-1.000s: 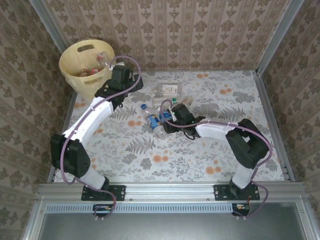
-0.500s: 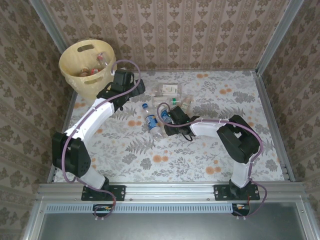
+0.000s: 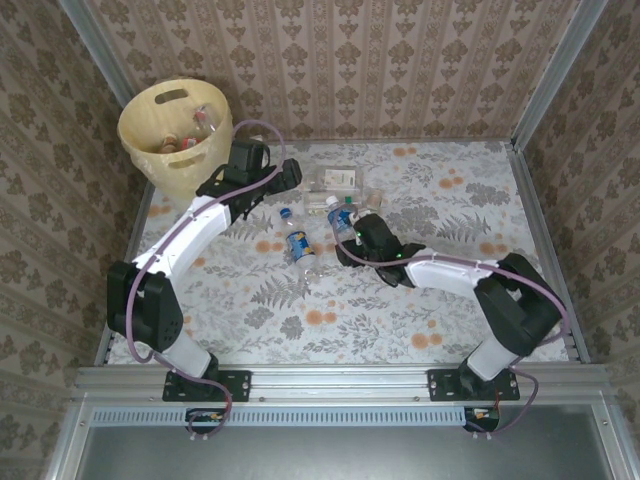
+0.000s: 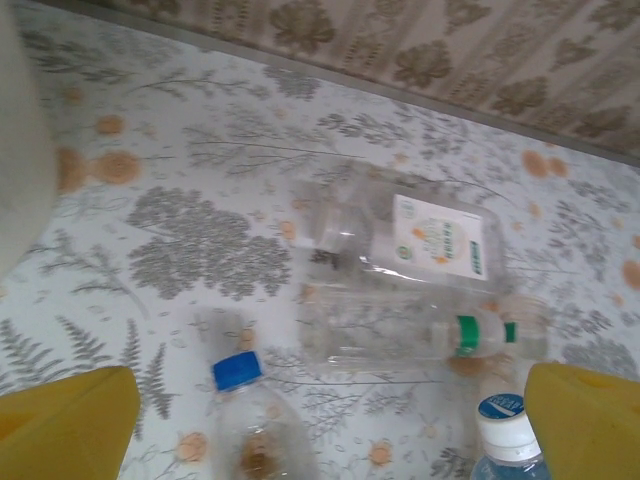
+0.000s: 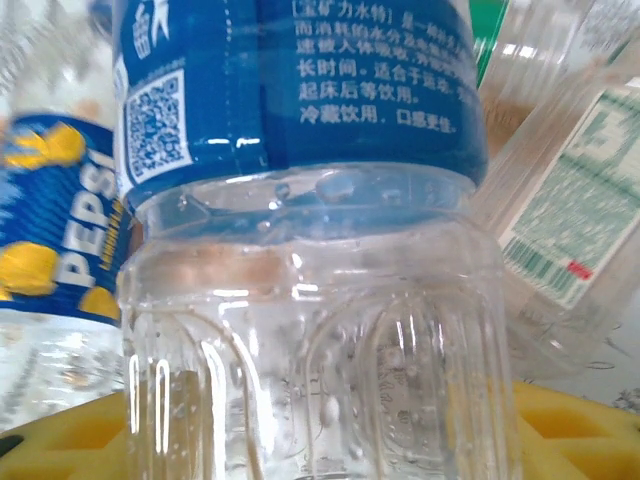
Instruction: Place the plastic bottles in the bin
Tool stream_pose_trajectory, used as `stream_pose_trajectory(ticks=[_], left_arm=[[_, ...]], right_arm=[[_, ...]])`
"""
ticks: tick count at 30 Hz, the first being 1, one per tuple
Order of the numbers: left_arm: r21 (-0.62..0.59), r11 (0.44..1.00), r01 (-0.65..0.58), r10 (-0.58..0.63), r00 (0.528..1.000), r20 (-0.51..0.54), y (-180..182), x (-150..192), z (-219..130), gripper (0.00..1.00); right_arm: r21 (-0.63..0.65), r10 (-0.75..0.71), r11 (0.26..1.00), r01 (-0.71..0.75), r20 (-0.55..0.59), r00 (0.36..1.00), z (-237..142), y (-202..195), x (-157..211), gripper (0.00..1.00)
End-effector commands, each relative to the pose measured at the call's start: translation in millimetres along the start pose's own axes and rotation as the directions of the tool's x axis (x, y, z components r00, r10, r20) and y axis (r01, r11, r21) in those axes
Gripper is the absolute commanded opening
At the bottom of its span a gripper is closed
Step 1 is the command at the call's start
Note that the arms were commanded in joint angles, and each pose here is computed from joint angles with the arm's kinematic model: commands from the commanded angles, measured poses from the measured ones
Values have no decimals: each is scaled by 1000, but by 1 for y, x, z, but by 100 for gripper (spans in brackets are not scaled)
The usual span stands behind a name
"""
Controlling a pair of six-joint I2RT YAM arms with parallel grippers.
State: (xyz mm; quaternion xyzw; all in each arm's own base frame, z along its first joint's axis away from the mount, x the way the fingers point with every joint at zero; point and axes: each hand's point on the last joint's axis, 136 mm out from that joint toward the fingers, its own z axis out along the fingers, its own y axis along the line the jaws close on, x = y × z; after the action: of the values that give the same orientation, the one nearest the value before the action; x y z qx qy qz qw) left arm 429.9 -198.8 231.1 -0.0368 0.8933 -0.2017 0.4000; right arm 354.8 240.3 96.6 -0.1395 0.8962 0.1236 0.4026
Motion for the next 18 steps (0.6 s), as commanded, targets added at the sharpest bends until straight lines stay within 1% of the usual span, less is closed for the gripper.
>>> stream_pose_trajectory(ticks=[1, 2, 4, 6, 7, 8, 11, 14, 17, 18], left_arm=[[195, 980, -49, 50, 999, 1, -32, 0, -9, 100], [241, 969, -54, 55, 998, 0, -40, 1, -11, 100], [355, 933, -64, 72, 997, -10, -61, 7, -18, 100], [443, 894, -66, 86, 996, -25, -78, 14, -25, 100], [471, 880, -60, 85, 996, -32, -83, 16, -26, 100], [505, 861, -58, 92, 995, -43, -92, 22, -29, 100], [593, 804, -51, 109, 992, -61, -118, 39, -33, 100], [682, 729, -63, 135, 990, -52, -142, 49, -40, 100], [729, 682, -63, 152, 987, -57, -158, 57, -41, 100], [734, 676, -60, 149, 987, -57, -161, 58, -40, 100]], right_arm=[[-70, 107, 993, -99, 130, 986, -20, 0, -30, 46], [-97, 133, 988, -120, 145, 980, -25, 1, -34, 45], [-147, 185, 976, -158, 188, 965, -36, 0, -44, 45], [-189, 217, 966, -177, 222, 951, -44, 0, -51, 45], [-207, 229, 961, -183, 226, 947, -46, 1, -52, 45], [-231, 238, 956, -181, 254, 937, -56, 2, -61, 45], [-275, 245, 946, -170, 270, 931, -63, 7, -66, 45], [-328, 252, 932, -156, 274, 928, -67, 16, -71, 45], [-368, 264, 918, -149, 285, 921, -71, 23, -77, 45], [-372, 266, 916, -149, 288, 920, -72, 23, -78, 45]])
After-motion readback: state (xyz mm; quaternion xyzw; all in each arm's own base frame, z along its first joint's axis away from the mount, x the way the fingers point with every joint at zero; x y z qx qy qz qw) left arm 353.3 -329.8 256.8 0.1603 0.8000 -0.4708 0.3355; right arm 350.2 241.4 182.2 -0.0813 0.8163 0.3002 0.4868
